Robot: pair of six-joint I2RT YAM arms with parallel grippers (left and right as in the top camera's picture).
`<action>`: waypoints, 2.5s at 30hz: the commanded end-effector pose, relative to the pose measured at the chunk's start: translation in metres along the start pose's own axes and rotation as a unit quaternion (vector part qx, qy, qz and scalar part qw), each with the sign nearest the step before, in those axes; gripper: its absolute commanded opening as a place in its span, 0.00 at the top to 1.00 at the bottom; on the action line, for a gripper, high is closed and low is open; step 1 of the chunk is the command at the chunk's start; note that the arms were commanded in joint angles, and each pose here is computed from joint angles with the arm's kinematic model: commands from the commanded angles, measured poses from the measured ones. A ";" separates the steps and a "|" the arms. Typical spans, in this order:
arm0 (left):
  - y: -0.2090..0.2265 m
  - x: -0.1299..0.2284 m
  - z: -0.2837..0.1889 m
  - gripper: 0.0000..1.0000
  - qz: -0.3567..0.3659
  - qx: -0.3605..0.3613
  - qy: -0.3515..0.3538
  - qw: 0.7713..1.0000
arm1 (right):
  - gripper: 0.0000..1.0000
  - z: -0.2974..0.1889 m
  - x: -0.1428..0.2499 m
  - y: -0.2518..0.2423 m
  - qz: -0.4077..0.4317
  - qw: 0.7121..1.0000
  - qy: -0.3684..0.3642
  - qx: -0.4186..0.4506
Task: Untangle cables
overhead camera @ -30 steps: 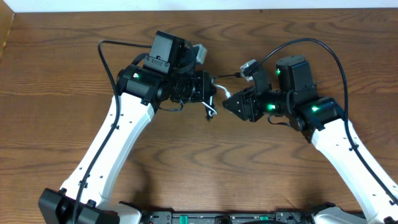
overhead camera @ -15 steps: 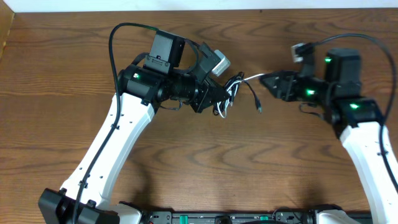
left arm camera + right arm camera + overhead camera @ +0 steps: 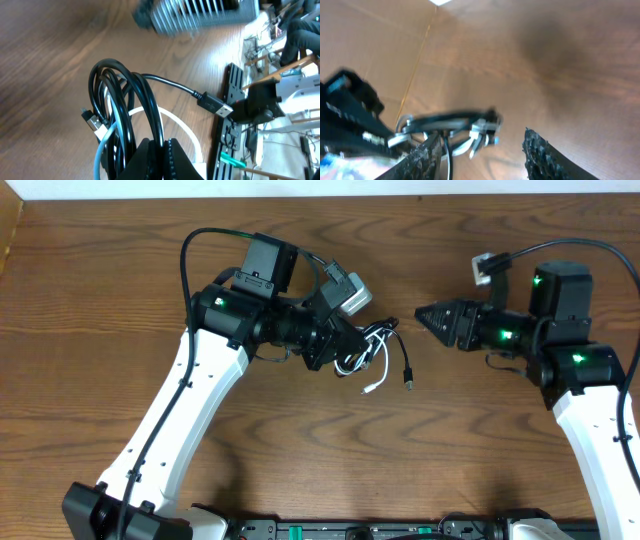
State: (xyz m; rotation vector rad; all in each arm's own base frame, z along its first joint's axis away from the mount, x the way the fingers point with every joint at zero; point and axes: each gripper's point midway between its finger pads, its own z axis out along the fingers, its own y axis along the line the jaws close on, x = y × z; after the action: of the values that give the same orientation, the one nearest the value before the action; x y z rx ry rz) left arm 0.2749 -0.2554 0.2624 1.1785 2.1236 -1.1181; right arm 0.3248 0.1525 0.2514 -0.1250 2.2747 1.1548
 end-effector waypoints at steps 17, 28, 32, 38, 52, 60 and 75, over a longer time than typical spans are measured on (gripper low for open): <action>0.002 -0.017 0.000 0.93 -0.138 0.012 -0.031 0.990 | 0.62 0.031 0.031 0.017 -0.020 0.997 0.068 -0.016; 0.039 -0.008 -0.001 0.93 -0.282 -0.096 -0.030 0.954 | 0.60 0.028 0.003 0.020 0.001 1.000 0.016 -0.019; 0.072 0.020 0.007 0.93 -0.336 -0.218 -0.006 0.916 | 0.60 0.016 0.000 0.000 0.033 0.999 0.000 0.028; 0.095 0.053 0.050 0.92 -0.302 -0.311 0.060 0.899 | 0.59 0.002 0.013 -0.053 0.090 0.982 -0.002 0.166; 0.099 0.086 0.100 0.64 -0.278 -0.333 0.139 0.890 | 0.50 -0.001 0.015 -0.062 0.097 0.977 -0.002 0.189; 0.083 0.081 0.094 0.61 -0.268 -0.321 0.141 0.897 | 0.48 0.004 0.020 -0.070 0.114 0.974 0.009 0.196; 0.038 0.071 0.140 0.61 -0.247 -0.204 0.147 0.936 | 0.46 -0.025 0.007 -0.102 0.153 0.966 -0.017 0.206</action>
State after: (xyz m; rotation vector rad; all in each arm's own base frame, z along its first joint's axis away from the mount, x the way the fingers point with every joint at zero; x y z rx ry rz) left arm 0.2830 -0.3061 0.1071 0.5688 2.8424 -0.5406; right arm 0.3401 0.0744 0.1816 0.4342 2.5178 0.7550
